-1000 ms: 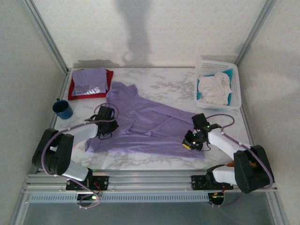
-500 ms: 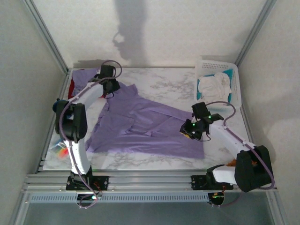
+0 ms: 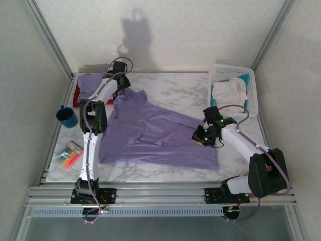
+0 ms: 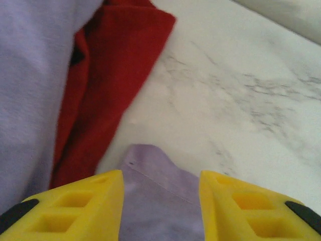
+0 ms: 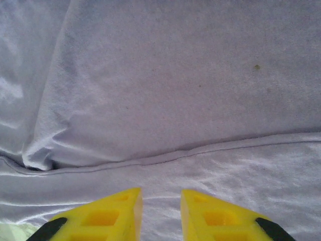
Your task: Fold and stack the t-shirts
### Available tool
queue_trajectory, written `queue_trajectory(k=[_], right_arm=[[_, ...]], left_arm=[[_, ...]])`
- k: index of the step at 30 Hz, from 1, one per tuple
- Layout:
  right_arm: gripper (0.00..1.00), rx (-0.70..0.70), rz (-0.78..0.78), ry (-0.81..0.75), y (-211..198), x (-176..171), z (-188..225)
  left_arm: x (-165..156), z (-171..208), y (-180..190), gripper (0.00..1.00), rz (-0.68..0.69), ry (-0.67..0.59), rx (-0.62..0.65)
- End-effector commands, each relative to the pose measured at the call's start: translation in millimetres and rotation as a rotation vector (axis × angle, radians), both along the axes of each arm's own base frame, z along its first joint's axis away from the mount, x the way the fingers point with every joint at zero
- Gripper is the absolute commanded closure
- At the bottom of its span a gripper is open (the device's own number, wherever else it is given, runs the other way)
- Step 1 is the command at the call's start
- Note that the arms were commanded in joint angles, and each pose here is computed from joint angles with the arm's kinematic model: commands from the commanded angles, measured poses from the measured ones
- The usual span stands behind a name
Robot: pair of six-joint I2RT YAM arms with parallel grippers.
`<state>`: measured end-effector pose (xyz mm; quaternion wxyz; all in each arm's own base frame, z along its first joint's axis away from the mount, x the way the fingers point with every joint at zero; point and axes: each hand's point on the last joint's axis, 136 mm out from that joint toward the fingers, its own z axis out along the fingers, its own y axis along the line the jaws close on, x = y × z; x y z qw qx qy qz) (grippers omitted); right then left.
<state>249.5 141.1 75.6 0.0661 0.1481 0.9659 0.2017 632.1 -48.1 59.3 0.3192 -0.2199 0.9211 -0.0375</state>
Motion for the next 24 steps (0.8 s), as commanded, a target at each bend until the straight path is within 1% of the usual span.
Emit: queue_trajectory(k=[1, 5, 10, 12, 17, 20, 22, 24], right_arm=[[0.72, -0.020, -0.003, -0.008, -6.4, -1.9, 2.9], [0.72, -0.025, 0.003, -0.007, -5.8, 0.9, 5.2], [0.73, -0.025, 0.002, -0.032, -5.4, 6.3, 13.5], [0.73, -0.027, -0.001, -0.036, -6.4, 6.3, 14.7], [0.73, -0.039, 0.000, -0.043, -10.1, 2.4, 18.7], [0.73, -0.042, -0.010, -0.062, -12.6, 0.9, 22.2], [0.73, -0.062, -0.034, -0.091, -18.1, 2.4, 24.9], [0.72, -0.114, -0.087, -0.125, -31.0, 4.1, 27.6]], left_arm=[[-8.1, -12.6, 16.0, 0.54, 0.037, 0.065, 0.015], [-13.5, -28.9, 8.3, 0.54, 0.010, 0.096, -0.002], [-16.3, -42.1, -9.3, 0.58, -0.030, 0.108, -0.022], [-15.0, -46.6, -13.6, 0.64, -0.038, 0.108, -0.034], [-13.4, -48.0, -18.4, 0.89, -0.040, 0.106, -0.044], [-11.9, -24.6, -25.5, 0.99, -0.052, 0.062, -0.001], [-11.2, 1.9, -33.6, 1.00, -0.060, 0.006, 0.006], [-11.2, 29.4, -38.8, 1.00, -0.062, -0.049, -0.007]])
